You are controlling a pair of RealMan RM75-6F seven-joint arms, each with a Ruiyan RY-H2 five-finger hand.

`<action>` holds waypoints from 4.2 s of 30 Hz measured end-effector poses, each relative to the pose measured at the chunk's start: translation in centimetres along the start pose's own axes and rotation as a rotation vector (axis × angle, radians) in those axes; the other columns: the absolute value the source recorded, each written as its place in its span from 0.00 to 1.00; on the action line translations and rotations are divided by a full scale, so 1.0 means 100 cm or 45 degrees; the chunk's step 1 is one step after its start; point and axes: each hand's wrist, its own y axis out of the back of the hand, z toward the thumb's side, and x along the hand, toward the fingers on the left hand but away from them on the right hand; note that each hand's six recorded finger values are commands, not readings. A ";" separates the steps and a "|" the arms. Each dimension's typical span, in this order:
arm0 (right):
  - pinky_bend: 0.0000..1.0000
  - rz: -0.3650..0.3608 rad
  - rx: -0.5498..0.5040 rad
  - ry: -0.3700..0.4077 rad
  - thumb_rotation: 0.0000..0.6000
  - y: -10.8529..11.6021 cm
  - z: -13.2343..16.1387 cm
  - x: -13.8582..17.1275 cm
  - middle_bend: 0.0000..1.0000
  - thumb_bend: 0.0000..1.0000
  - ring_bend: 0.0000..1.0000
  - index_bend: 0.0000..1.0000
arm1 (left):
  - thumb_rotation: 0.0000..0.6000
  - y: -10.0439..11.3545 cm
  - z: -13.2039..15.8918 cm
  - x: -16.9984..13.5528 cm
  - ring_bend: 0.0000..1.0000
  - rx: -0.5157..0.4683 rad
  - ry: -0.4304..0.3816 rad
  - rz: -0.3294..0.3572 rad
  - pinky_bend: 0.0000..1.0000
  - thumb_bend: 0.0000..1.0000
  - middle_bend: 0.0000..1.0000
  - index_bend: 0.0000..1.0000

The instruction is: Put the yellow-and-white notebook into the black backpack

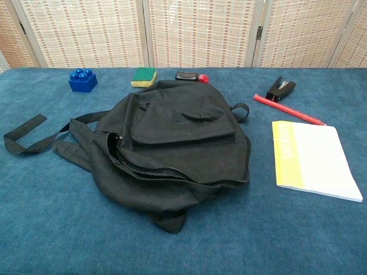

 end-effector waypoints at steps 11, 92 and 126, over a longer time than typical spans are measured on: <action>0.14 0.147 -0.019 0.040 1.00 -0.020 0.038 -0.092 0.33 0.98 0.25 0.00 | 1.00 -0.002 0.002 0.002 0.07 0.006 -0.010 -0.012 0.00 0.31 0.05 0.07; 0.00 0.281 0.069 0.617 1.00 -0.093 0.141 -0.031 0.00 0.31 0.00 0.00 | 1.00 -0.011 0.015 0.003 0.09 -0.010 -0.047 -0.058 0.00 0.31 0.05 0.09; 0.00 0.261 0.137 0.561 1.00 -0.145 0.150 -0.024 0.00 0.30 0.00 0.00 | 1.00 -0.020 0.009 0.000 0.09 -0.023 -0.030 -0.107 0.00 0.31 0.05 0.07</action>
